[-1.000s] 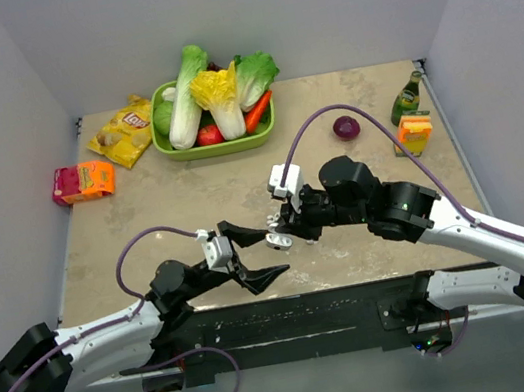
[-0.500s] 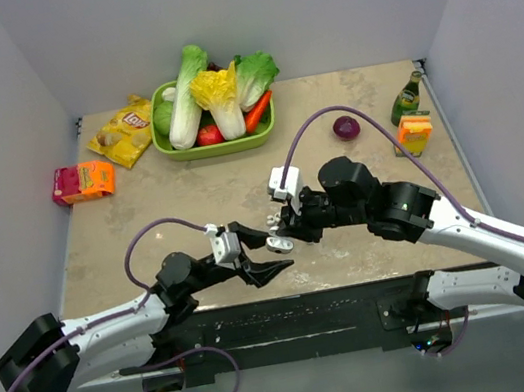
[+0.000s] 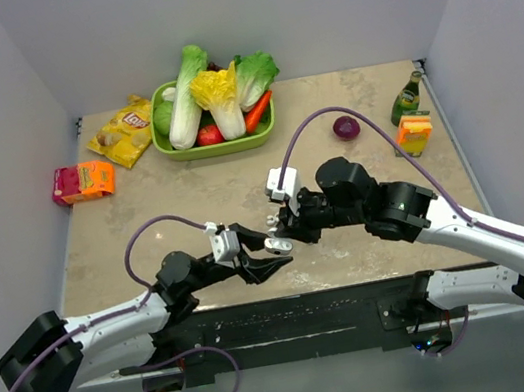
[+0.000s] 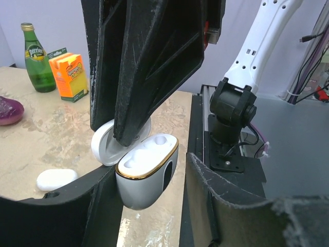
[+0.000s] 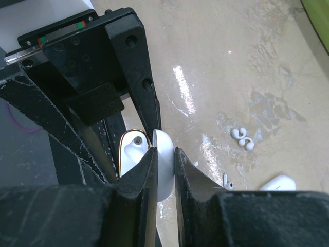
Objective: Insert the wireless bluetooth earbuds into the charging case
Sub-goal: Adjust the charging case.
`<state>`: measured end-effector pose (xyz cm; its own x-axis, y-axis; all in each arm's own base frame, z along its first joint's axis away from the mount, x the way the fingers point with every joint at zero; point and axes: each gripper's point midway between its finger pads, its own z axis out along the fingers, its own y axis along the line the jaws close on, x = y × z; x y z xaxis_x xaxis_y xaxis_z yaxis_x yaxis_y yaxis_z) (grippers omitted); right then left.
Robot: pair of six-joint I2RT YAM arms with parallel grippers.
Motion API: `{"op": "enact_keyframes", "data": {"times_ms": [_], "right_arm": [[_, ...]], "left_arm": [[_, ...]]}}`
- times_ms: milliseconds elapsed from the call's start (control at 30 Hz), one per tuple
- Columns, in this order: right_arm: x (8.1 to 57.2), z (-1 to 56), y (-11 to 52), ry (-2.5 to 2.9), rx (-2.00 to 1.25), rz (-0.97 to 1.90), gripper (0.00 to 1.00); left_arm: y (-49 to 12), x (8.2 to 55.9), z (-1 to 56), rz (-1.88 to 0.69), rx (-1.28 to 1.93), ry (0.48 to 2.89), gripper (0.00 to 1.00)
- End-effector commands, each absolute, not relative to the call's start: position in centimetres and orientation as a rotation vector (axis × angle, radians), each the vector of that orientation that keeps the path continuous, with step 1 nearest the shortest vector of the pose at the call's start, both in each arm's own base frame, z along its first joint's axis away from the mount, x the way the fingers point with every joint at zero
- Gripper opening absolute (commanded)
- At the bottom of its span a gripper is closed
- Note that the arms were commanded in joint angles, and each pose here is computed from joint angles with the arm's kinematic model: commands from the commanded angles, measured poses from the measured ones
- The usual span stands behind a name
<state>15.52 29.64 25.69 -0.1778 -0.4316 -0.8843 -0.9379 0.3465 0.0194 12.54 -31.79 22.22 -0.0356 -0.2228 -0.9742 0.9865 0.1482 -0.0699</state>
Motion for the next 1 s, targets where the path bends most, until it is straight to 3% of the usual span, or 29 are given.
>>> {"op": "enact_keyframes", "data": {"times_ms": [0, 100, 333, 500, 733, 833, 867, 900, 967], "right_arm": [[15.4, 27.2, 30.4, 1.710, -1.208, 0.792, 0.00], [15.4, 27.3, 30.4, 1.706, -1.209, 0.794, 0.00], [15.4, 27.4, 30.5, 1.702, -1.210, 0.799, 0.00], [15.2, 27.5, 30.5, 1.698, -1.215, 0.806, 0.00], [15.0, 27.8, 30.5, 1.688, -1.214, 0.812, 0.00], [14.8, 28.1, 30.4, 1.673, -1.215, 0.824, 0.00], [14.9, 28.1, 30.5, 1.672, -1.214, 0.825, 0.00], [14.8, 28.2, 30.5, 1.669, -1.215, 0.828, 0.00], [14.7, 28.2, 30.5, 1.668, -1.217, 0.830, 0.00]], "left_arm": [[-31.7, 12.2, 24.6, -1.268, 0.878, 1.059, 0.53], [-31.6, 12.1, 24.6, -1.277, 0.878, 1.055, 0.53], [-31.6, 11.9, 24.4, -1.311, 0.877, 1.043, 0.28], [-31.6, 11.9, 24.3, -1.325, 0.873, 1.044, 0.22], [-31.5, 12.2, 24.2, -1.329, 0.854, 1.050, 0.00], [-31.4, 12.3, 23.9, -1.331, 0.845, 1.058, 0.00], [-31.4, 12.4, 23.9, -1.330, 0.840, 1.063, 0.09], [-31.4, 12.6, 23.9, -1.332, 0.825, 1.074, 0.29], [-31.3, 12.7, 23.9, -1.333, 0.816, 1.073, 0.41]]}}
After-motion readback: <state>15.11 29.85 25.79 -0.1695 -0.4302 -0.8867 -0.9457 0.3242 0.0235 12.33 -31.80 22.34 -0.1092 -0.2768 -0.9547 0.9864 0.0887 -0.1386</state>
